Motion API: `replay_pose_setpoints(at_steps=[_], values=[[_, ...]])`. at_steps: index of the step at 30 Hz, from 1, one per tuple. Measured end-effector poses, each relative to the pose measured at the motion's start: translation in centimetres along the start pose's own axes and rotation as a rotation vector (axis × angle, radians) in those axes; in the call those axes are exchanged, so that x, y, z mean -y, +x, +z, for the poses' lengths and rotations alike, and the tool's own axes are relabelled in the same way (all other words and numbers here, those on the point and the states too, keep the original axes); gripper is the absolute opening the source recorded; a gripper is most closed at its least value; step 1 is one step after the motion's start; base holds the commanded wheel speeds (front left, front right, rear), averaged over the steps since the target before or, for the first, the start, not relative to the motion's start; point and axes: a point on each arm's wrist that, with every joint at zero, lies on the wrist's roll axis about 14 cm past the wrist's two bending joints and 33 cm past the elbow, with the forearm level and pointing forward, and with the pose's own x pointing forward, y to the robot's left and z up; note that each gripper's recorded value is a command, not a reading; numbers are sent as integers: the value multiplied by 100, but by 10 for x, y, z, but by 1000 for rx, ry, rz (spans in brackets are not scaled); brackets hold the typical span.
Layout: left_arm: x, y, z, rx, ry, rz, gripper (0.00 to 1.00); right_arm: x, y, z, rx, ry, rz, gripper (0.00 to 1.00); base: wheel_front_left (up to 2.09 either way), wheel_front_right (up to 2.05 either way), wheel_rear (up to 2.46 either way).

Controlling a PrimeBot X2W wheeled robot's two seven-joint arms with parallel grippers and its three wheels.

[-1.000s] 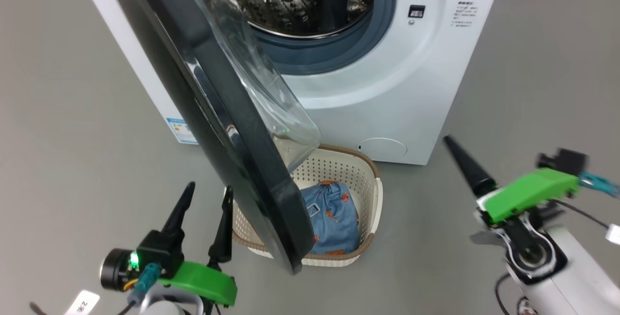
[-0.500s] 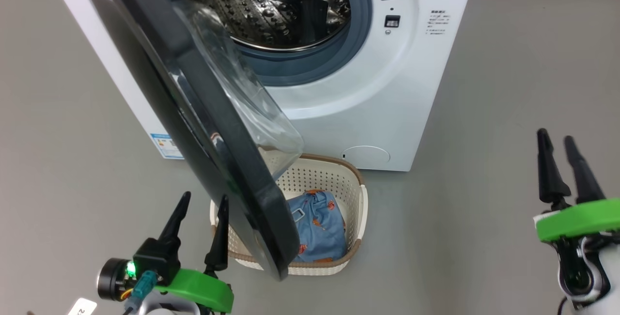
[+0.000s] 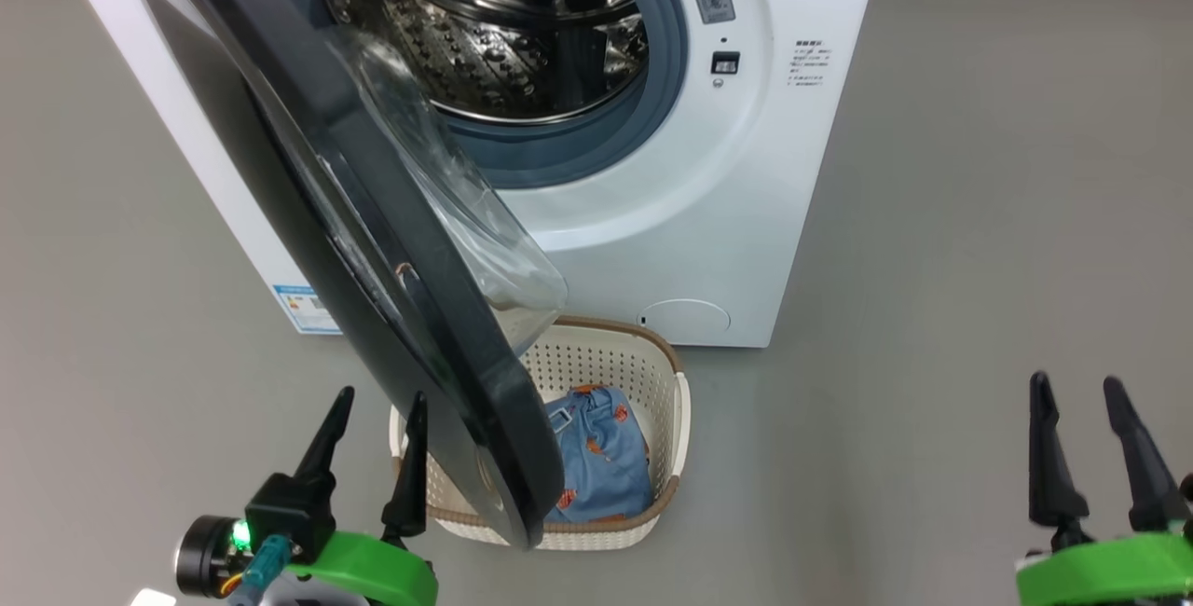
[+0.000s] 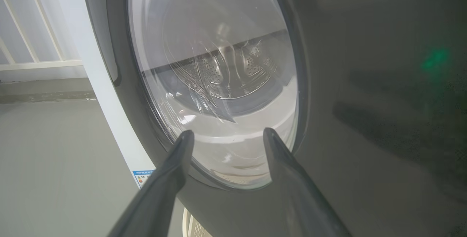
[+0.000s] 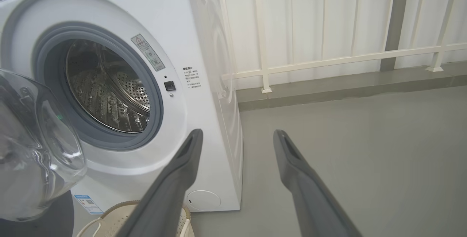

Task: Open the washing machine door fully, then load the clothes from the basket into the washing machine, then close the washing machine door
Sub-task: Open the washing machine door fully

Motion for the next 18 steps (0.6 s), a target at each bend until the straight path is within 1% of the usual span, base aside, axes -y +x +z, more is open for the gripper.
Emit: replay_pose_setpoints(at_steps=[8,18], values=[[-1,-8,-2,-3,-5,4,100,4,-26,-4,-51,-103,-12,100,0,0,0],[-3,-10,-2,-3,-10,8,100,10,-32,-1,-54,-113,-29,100,0,0,0]])
